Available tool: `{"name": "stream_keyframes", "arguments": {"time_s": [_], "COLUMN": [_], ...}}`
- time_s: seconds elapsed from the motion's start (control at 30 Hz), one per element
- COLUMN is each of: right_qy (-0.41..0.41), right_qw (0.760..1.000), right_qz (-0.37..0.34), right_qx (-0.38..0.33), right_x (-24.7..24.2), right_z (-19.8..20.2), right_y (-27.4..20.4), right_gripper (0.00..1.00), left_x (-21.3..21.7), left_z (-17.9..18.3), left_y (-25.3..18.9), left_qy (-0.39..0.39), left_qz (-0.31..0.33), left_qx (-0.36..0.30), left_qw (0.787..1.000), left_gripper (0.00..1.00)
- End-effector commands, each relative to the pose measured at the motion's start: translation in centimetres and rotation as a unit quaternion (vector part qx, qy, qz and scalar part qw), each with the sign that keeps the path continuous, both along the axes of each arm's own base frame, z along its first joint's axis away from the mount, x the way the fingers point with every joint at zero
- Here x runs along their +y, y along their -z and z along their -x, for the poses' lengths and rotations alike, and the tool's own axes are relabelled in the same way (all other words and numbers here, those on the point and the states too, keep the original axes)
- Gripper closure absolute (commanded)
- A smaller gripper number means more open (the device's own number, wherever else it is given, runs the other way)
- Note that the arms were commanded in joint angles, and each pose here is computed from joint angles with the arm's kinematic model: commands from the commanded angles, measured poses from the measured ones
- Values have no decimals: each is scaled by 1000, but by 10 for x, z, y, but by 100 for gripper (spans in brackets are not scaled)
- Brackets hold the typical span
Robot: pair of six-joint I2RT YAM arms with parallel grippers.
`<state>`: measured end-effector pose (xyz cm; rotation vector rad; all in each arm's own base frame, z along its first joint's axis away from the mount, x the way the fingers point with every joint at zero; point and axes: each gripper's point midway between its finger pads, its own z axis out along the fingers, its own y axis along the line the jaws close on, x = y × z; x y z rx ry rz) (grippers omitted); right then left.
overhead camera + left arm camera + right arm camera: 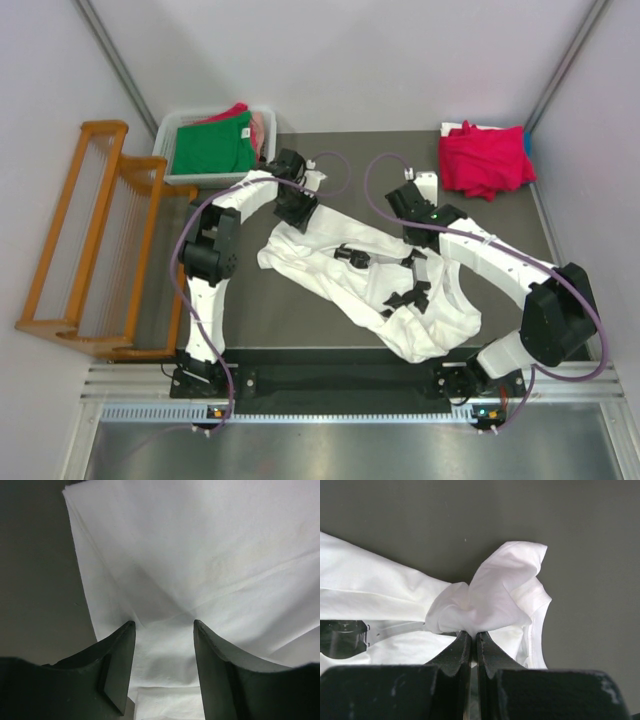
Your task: Fold and stack the t-shirts
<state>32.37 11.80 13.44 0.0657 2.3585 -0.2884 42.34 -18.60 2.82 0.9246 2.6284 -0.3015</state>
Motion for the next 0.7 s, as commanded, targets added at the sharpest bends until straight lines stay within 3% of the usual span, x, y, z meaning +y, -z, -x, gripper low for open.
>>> {"name": "stream_keyframes", "arguments": {"time_s": [0.0,0.33,0.57,0.67], "right_qy": [-2,-2,-2,-3], "right_qw": [1000,1000,1000,1000], "right_qz": [-12,-11,-12,-12], "right_qx": [-12,-11,-12,-14], "right_x": [8,8,8,8], "right_z": [-3,-4,-5,-5], "right_y": [3,2,1,0], "right_gripper": [100,100,100,100], "left_x": [-12,-16,-13,-13], "left_z": [-21,-21,-16,-18], "left_y": [-11,-12,-13,-18], "left_qy": [2,3,7,5], "left_qz": [16,22,20,20], "left_qx": [-33,-26,-28,-33], "left_qw": [999,999,999,999], "left_gripper": [45,48,68,89]}}
